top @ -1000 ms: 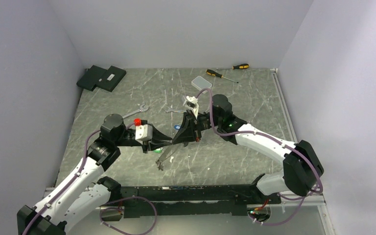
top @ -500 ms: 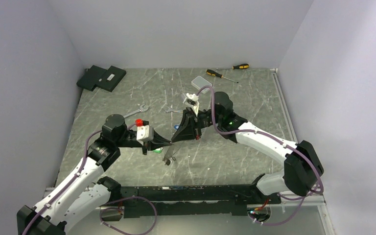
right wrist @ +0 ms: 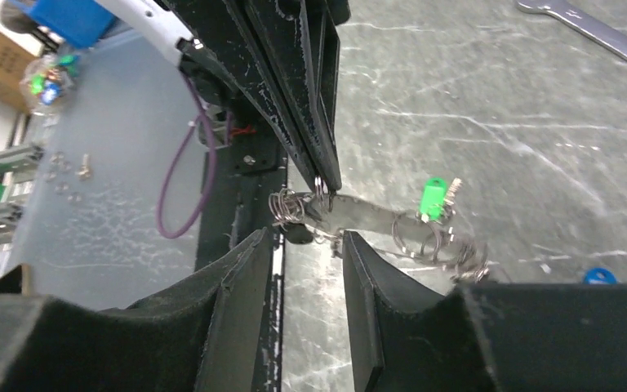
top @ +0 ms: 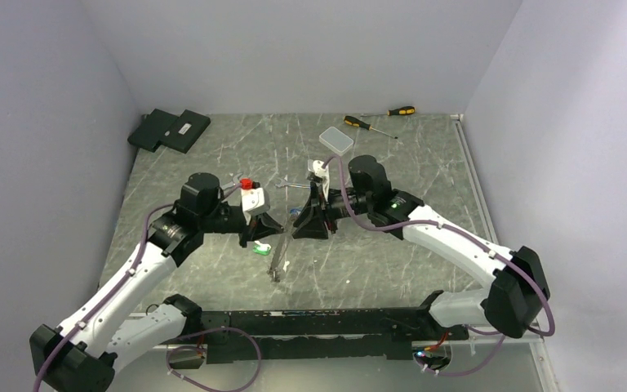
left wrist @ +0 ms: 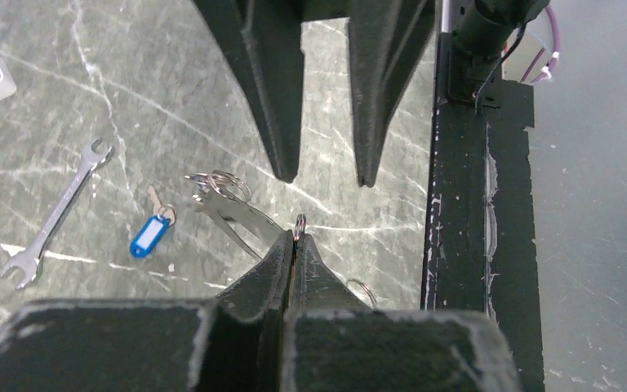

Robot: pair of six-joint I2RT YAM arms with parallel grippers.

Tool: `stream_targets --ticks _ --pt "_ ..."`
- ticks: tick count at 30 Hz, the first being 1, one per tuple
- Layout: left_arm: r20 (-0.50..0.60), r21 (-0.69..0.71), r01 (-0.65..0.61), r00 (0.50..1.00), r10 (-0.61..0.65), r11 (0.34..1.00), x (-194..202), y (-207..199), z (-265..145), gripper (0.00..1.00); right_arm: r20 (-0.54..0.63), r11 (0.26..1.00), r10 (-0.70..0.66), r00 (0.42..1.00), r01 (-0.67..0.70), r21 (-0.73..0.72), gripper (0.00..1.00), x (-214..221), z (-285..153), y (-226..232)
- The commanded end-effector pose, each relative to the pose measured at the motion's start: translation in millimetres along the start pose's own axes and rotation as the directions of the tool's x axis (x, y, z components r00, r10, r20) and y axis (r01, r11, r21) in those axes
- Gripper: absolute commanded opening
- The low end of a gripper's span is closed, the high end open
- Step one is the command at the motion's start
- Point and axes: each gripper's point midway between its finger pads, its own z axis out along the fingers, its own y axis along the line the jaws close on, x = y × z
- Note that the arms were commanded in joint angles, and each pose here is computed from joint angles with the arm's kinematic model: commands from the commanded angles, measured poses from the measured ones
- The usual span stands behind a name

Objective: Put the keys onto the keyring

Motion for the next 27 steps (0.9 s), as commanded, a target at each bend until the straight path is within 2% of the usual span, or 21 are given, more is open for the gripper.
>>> stream_targets --ticks 1,12,27 --pt "-0.031 -0.036 -0.016 0.999 0.015 0.999 -10 7 -6 0.00 -0.011 0.984 -0.121 0.993 0.121 0.129 0.41 -14 -8 -9" --pt "-0.143 -0.095 0.069 0.986 -0.083 0.993 -12 19 -10 0.00 -0.054 0.975 -0.183 0.982 0.188 0.117 0.38 -18 13 -8" --pt "-0.285 -0.063 0.060 0.956 -0.076 0.996 2 14 0 0.00 -0.063 0.968 -0.227 0.972 0.232 0.093 0.29 -21 31 -19"
